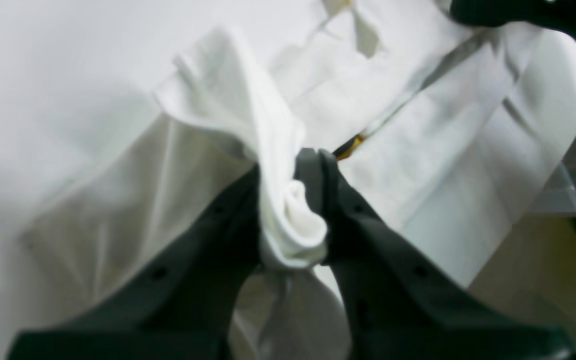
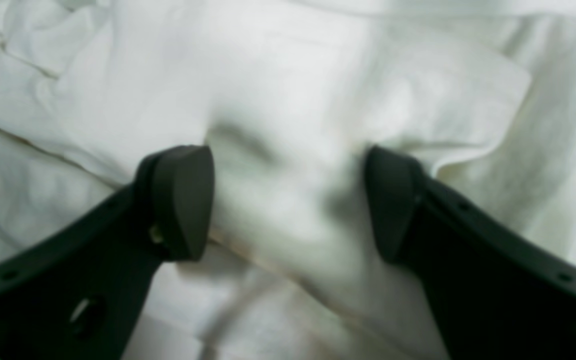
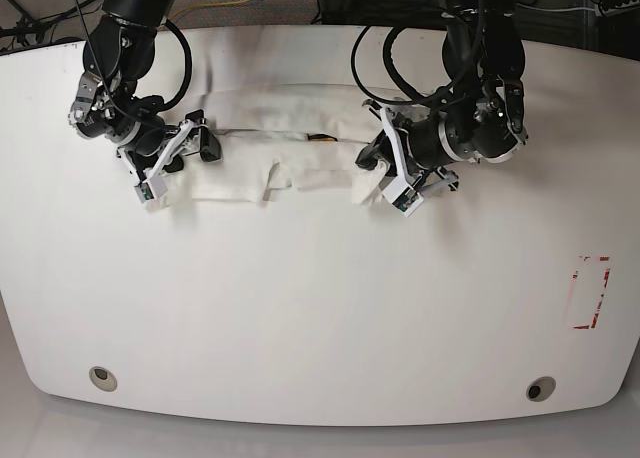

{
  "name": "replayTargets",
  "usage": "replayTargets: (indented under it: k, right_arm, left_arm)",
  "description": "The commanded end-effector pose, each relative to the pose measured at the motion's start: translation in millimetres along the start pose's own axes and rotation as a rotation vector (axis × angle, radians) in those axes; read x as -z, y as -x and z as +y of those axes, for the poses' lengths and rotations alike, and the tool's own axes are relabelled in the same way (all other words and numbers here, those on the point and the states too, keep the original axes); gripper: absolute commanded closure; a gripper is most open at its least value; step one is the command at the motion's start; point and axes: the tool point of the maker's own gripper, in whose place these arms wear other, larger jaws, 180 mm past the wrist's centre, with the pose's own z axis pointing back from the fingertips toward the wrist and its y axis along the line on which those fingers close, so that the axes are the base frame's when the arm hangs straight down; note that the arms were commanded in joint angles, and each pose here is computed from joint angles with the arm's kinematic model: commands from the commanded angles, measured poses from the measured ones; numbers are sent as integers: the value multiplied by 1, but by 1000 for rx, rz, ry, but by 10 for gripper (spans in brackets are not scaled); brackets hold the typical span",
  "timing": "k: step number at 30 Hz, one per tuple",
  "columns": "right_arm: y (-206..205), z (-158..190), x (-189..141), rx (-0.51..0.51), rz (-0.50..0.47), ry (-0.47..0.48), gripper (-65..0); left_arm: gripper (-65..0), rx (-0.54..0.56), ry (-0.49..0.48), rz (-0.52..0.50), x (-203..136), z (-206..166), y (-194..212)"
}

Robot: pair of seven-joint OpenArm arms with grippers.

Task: Fold the T-shirt properly
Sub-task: 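Release the hem and move the left gripper inward to grasp the folded shirt, then fold the shirt's side with the left gripper toward the right gripper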

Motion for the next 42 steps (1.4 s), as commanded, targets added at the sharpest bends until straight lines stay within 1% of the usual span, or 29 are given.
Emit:
replayTargets:
  k: [1,2,4,6,8,9,11,14,17,19,22,24,27,29,31,32,35,36,39,40,42]
  right_arm:
    - [16,-4,0,-6,81,20,-458]
    - [16,-4,0,-6,81,20,-458]
    - [16,-4,0,-6,81,20,-458]
    - [16,-4,0,-6,81,20,-458]
    - [10,-4,0,-11,70,21,-458]
    - [9,-5,0,-11,69,22,-458]
    - [8,-5,0,-12,67,22,-458]
    - [6,-6,-1,-15,64,25,-458]
    - [-3,-7,0,-23,47,27,-458]
    - [-6,-7,0,-25,43,27,-458]
    - [-11,-7,-3,-36,31,30,-458]
    - [-26,-6,-10,-68,-3,48,-458]
    - [-40,-4,-17,-102,-37,62,-458]
    - [-46,-3,-20,-117,-37,70,-458]
    - [-50,-4,-21,-123,-32,73,-458]
    - [-51,-4,-21,-123,-33,75,-458]
    - [-51,-4,-21,-126,-32,77,-458]
    - [-51,-4,-21,-125,-32,76,-458]
    - [-51,-4,-21,-124,-33,75,-458]
    - [-51,-3,-20,-124,-33,74,-458]
    - [-51,-3,-20,-124,-33,74,-458]
  left_arm:
    - [-17,-2,24,-49,5,-4,-16]
    - [-38,-4,27,-50,6,-4,-17]
    - [-131,-3,26,-53,6,-4,-18]
    - [-217,-51,13,-56,7,-1,-20]
    - [-287,-116,1,-63,8,1,-22]
    - [-311,-133,9,-75,10,-4,-28]
    - [-332,-125,38,-86,15,-18,-37]
    - [-332,-31,99,-103,21,-46,-59]
    - [-332,40,124,-126,20,-61,-75]
    - [-332,59,110,-146,15,-58,-83]
    - [-332,67,73,-136,13,-49,-82]
    - [-332,86,12,-91,10,-31,-69]
    - [-332,113,-38,-42,5,-14,-55]
    - [-329,130,-66,0,-1,-1,-41]
    - [-289,129,-76,49,-4,4,-21]
    - [-254,132,-82,66,-6,7,-15]
    - [-172,145,-96,98,-10,13,-5]
    - [-160,154,-105,113,-12,17,-1]
    - [-158,161,-114,138,-15,24,6]
    - [-158,166,-108,140,-14,22,6]
    - [-158,222,-66,151,-7,9,5]
